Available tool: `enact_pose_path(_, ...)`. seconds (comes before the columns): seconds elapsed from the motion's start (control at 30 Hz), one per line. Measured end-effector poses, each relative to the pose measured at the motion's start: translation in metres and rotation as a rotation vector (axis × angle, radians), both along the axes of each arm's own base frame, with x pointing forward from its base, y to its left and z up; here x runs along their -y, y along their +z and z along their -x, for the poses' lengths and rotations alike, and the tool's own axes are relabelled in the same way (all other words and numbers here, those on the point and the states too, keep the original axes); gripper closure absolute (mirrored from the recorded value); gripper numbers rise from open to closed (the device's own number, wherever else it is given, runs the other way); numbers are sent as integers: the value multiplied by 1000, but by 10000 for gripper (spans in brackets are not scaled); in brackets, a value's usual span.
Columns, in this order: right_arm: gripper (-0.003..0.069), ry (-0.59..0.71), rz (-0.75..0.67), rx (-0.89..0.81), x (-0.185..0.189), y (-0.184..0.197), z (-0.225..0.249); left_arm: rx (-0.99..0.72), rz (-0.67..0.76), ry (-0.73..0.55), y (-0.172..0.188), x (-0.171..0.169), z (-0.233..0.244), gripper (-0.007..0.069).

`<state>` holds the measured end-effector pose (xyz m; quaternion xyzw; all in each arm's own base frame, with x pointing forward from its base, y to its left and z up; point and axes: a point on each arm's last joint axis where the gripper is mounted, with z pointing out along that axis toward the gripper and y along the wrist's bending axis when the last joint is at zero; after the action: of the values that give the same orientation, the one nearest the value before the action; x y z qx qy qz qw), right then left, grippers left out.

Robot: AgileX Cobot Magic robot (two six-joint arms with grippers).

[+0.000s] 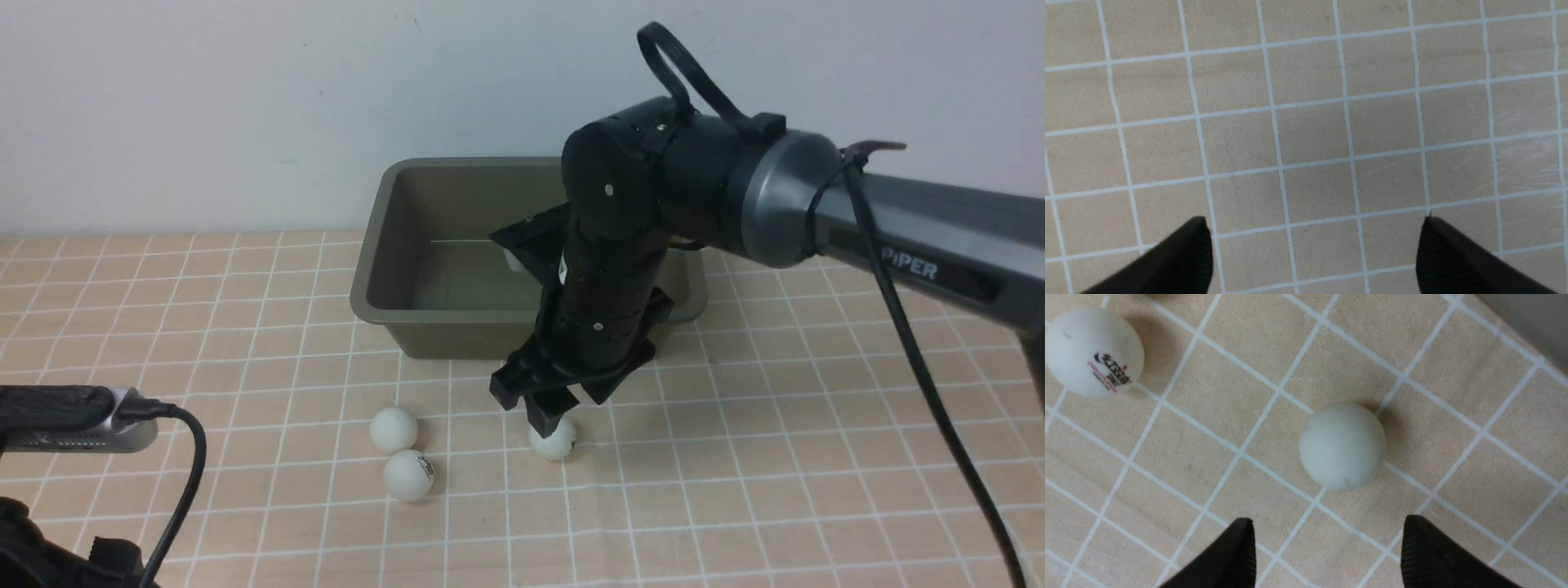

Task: Put the table tennis balls into the box on the light coffee tablecloth.
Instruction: 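Reach for and grasp a ping pong ball on the table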

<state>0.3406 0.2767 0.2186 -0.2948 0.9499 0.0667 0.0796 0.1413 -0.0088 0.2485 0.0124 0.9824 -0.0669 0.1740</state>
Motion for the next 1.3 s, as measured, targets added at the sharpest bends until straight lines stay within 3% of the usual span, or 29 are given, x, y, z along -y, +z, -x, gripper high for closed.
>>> enact_pose_path(0.87,223,61,-5,86,-11,-38,-18,2,0,0,0,0,0,53)
enact_pose_path(1.17,223,63,27,46,-12,-60,-20,2,-1,-1,0,0,0,53)
enact_pose_path(1.3,268,44,36,27,-11,-65,-20,4,-1,0,0,0,0,53)
